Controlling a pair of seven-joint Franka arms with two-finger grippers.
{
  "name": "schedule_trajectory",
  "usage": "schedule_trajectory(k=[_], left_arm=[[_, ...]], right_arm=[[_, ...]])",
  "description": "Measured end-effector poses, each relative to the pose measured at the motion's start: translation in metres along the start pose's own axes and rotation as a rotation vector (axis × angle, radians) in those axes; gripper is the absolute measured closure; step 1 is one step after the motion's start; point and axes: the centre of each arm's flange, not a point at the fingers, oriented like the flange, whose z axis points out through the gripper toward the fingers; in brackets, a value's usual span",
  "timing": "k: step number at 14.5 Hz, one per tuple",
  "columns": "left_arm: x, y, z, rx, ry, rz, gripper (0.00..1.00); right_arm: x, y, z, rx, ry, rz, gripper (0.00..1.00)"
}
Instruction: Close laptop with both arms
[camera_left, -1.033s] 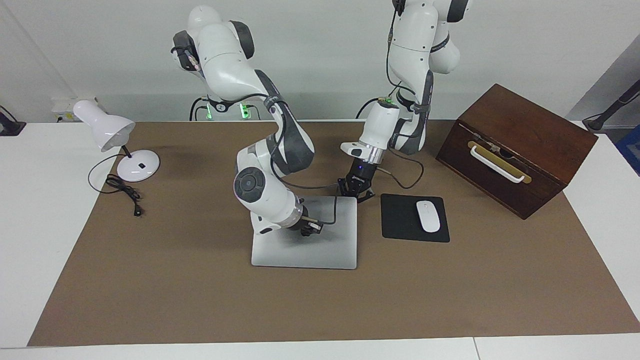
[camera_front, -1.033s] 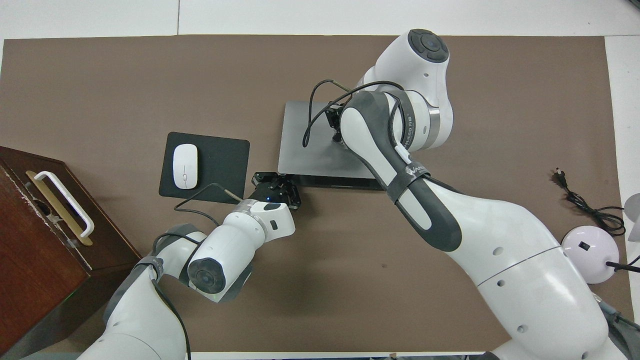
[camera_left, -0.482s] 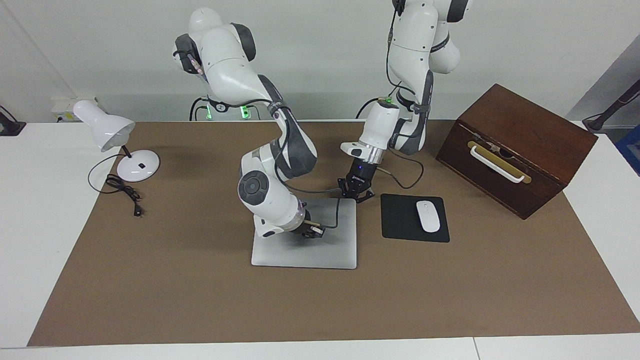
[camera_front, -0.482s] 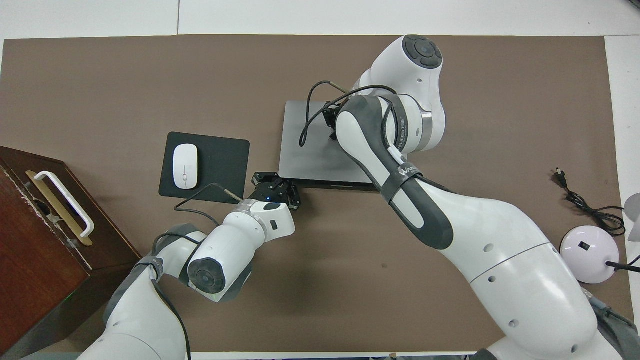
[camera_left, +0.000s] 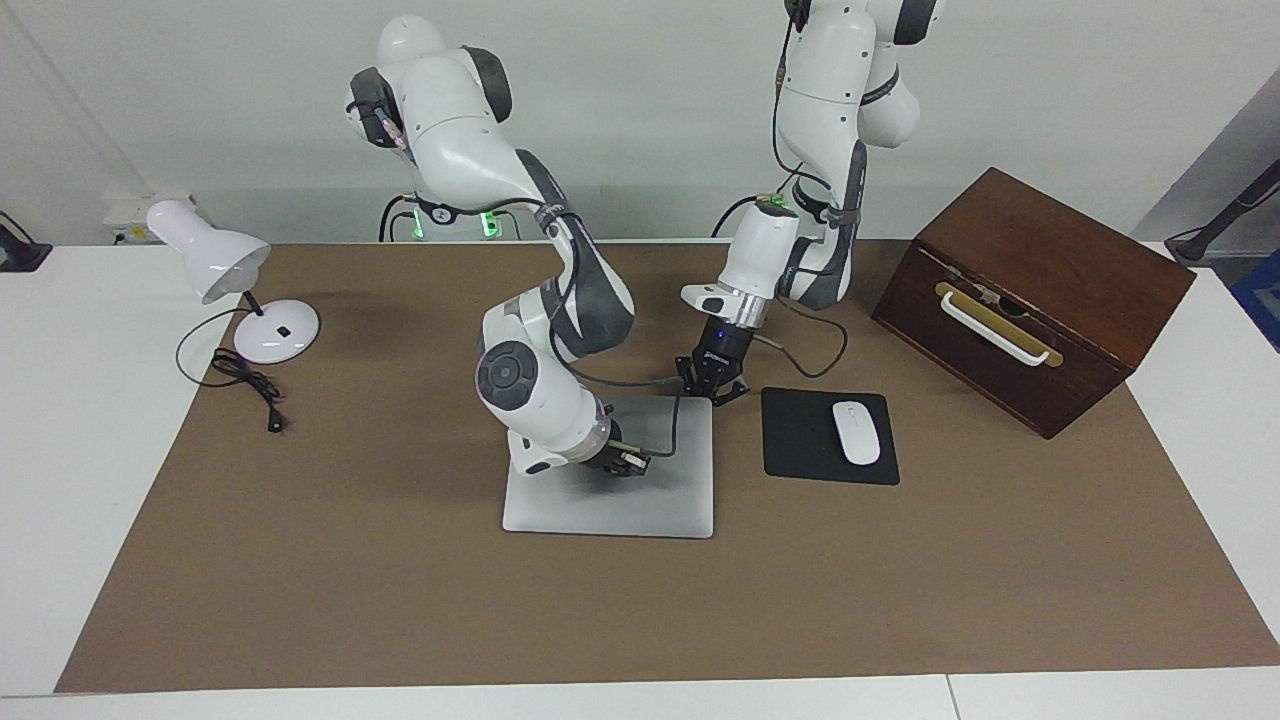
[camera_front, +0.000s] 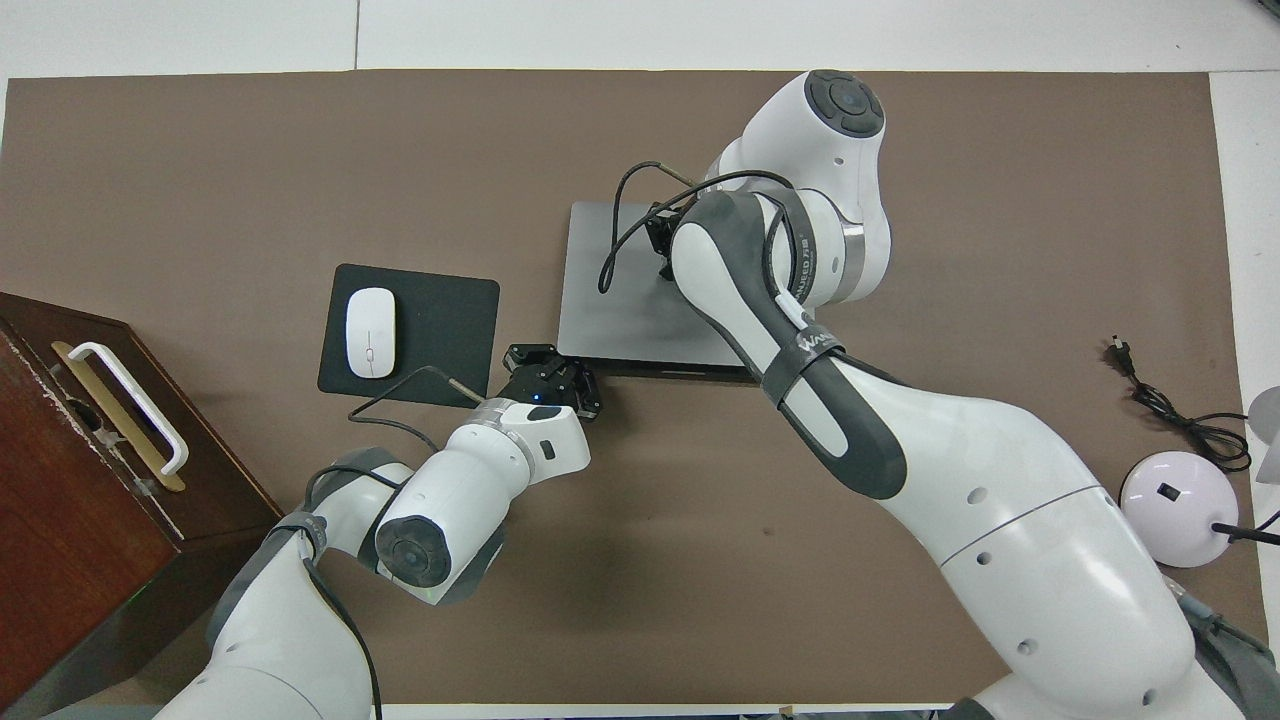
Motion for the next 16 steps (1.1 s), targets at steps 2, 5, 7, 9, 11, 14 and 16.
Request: schedule_trajectory(k=[2, 5, 7, 9, 11, 14, 16], left_arm=[[0.000, 0.000, 0.000, 0.000, 0.000, 0.000, 0.99], [0.000, 0.000, 0.000, 0.000, 0.000, -0.001, 0.99], [0.000, 0.000, 0.000, -0.001, 0.000, -0.002, 0.99], [0.000, 0.000, 0.000, -0.001, 0.000, -0.003, 0.99], [0.000, 0.000, 0.000, -0.001, 0.000, -0.005, 0.99], [0.000, -0.002, 0.000, 0.001, 0.001, -0.016, 0.99], [0.000, -0.005, 0.000, 0.005, 0.000, -0.023, 0.99]], right_arm=[[-0.001, -0.001, -0.002, 0.001, 0.000, -0.002, 0.99], [-0.009, 0.001, -0.016, -0.033, -0.041, -0.008, 0.99], [-0.010, 0.005, -0.045, -0.053, -0.053, -0.008, 0.99], [-0.006, 0.014, -0.089, -0.066, -0.045, -0.013, 0.99], [0.000, 0.028, -0.128, -0.080, -0.028, -0.047, 0.99], [0.002, 0.042, -0.163, -0.127, 0.025, -0.124, 0.99], [0.001, 0.046, -0.179, -0.177, 0.072, -0.198, 0.99]])
